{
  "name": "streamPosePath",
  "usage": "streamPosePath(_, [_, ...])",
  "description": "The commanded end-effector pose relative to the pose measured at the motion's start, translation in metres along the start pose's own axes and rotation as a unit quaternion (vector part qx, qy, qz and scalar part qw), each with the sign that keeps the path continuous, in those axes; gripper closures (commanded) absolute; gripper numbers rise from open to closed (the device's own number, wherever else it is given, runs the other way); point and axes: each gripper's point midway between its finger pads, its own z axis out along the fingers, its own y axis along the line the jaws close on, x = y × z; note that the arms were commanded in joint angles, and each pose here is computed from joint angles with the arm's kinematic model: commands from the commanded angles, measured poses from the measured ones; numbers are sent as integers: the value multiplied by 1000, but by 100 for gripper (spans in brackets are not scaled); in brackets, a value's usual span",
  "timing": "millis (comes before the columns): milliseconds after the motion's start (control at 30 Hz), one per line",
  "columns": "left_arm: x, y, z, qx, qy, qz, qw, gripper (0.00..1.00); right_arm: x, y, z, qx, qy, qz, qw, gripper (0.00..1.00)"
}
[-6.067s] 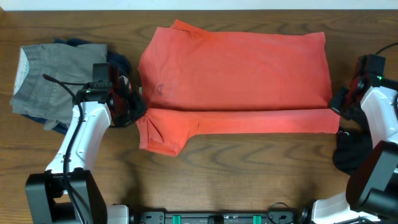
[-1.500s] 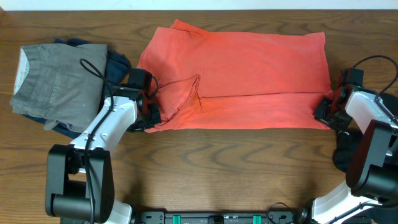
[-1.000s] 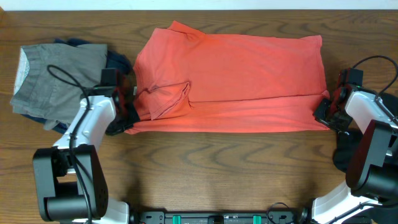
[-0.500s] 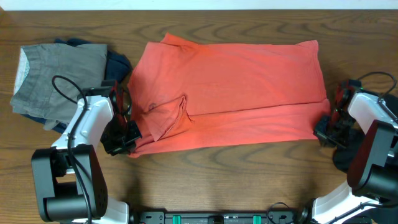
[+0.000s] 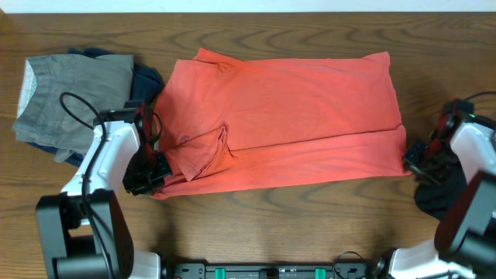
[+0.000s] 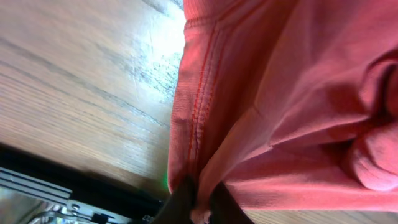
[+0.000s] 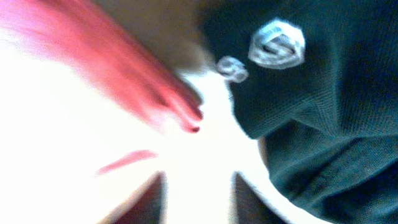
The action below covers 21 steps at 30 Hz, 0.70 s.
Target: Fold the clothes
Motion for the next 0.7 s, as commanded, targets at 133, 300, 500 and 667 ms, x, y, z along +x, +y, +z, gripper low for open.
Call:
streamPosePath(133, [-9,3,-16,-1,-36,-4,999,77,-13,19,-25,-60,-54,-39,996,43])
streamPosePath(300, [-10,2,-16,0,-38,-4,999,77,-16,11,-2,-35,-54,-16,998,43])
streamPosePath(500, [-10,2,-16,0,-38,-4,999,77,-8,5,25,-25,-35,-11,999,47])
streamPosePath(667, [-10,2,-16,1,-39,-4,999,76,-9,1,39,-17,-51,-9,999,55])
